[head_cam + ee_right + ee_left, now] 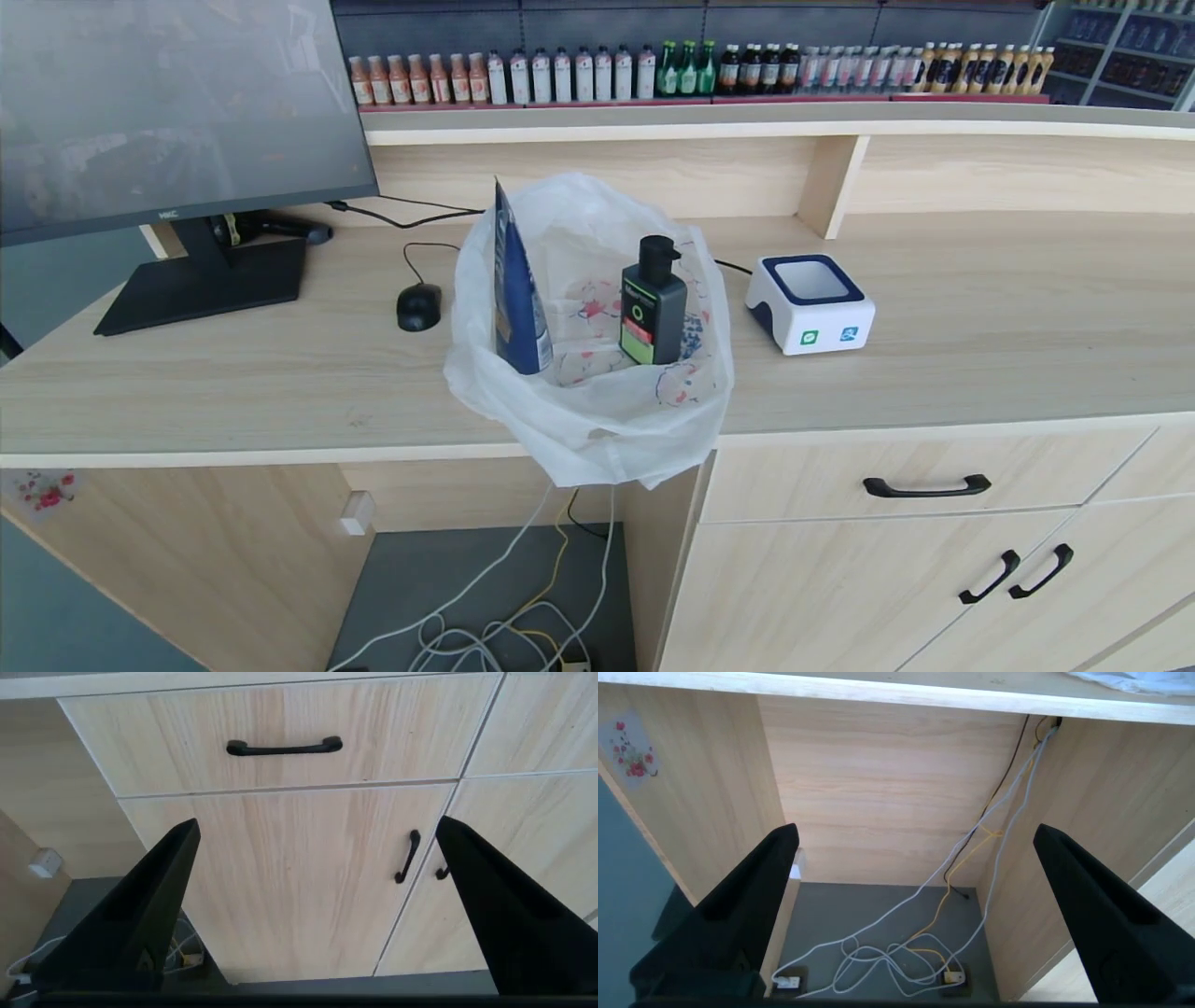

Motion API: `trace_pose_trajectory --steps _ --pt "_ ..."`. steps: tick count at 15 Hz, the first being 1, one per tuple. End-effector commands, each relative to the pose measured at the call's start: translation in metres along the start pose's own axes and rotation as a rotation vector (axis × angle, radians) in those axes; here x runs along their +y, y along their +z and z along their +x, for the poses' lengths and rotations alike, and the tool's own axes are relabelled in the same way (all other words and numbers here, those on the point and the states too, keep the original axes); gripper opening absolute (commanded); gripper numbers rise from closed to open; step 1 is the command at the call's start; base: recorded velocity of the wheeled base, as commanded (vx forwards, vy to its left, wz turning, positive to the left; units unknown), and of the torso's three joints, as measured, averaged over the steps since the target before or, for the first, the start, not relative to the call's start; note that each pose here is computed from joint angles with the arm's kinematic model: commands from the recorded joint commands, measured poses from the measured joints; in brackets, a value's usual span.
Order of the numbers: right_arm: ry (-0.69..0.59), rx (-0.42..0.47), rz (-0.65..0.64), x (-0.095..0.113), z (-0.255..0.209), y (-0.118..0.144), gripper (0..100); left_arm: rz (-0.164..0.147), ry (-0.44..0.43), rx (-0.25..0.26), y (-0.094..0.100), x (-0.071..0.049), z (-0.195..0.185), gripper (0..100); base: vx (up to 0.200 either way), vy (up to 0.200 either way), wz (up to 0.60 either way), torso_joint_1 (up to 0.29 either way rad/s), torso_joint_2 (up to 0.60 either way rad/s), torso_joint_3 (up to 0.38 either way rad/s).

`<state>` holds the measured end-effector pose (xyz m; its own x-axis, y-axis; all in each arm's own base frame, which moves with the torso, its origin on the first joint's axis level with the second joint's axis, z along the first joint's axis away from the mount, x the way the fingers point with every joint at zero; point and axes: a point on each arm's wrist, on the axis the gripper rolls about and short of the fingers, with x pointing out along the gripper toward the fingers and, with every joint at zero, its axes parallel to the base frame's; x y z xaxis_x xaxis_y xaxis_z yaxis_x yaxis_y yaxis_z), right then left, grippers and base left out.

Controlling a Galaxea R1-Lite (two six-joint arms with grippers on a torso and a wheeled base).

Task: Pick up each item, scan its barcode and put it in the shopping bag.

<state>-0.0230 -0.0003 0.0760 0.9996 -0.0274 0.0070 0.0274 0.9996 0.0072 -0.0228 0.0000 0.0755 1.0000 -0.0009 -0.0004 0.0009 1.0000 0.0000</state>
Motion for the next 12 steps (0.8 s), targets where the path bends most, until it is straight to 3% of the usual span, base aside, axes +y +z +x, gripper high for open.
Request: trace_pose_trajectory --steps 1,5,12 --pt "0.000 0.002 0.001 0.0000 0.0002 -0.0001 100 0.000 -0.001 0.000 0.0000 0.0000 0.0000 100 0.000 0.000 0.00 0.000 0.00 0.000" --pt "0.000 0.002 0.001 0.0000 0.0002 -0.0001 100 -0.002 -0.001 0.000 0.0000 0.0000 0.0000 100 0.000 0.000 0.00 0.000 0.00 0.000" --pt "0.000 0.002 -0.004 0.0000 0.0002 -0.0001 100 -0.006 0.001 0.000 0.0000 0.0000 0.0000 100 0.000 -0.200 0.00 0.000 0.00 0.004"
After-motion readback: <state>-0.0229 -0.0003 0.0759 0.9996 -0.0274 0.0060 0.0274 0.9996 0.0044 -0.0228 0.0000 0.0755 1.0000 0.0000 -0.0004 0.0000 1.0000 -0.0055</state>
